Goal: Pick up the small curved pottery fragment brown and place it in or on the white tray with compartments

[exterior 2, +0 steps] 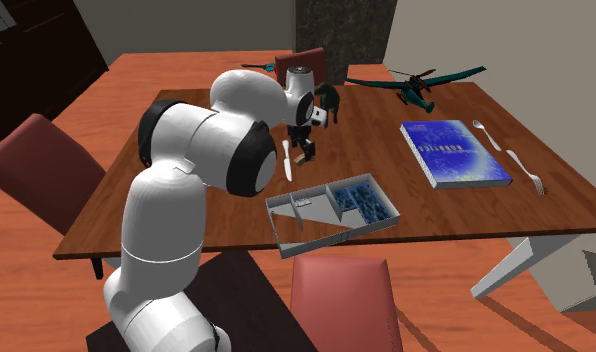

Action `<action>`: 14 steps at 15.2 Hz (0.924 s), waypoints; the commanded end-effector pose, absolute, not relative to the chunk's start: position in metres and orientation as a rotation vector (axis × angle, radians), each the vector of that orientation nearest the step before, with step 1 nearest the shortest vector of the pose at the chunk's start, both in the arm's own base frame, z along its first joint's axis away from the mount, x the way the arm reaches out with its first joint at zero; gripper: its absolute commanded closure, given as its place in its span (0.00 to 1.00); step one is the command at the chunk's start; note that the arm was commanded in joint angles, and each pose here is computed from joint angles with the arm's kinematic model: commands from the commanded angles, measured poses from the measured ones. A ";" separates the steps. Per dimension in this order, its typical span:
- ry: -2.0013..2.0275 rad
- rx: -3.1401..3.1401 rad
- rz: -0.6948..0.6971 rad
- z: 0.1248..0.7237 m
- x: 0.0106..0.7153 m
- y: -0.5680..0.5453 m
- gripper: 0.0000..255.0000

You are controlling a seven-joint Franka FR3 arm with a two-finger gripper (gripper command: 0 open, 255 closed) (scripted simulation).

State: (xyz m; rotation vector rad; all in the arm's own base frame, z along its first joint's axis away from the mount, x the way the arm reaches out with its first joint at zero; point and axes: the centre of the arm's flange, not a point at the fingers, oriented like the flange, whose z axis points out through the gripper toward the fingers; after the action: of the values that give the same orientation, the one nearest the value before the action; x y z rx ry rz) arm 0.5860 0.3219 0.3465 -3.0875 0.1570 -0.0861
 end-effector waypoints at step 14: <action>0.156 -3.087 -0.085 0.339 0.585 0.322 1.00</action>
State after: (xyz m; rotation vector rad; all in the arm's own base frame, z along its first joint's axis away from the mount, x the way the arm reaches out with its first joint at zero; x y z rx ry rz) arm 0.5855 0.3215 0.3387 -3.0871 0.1559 -0.0853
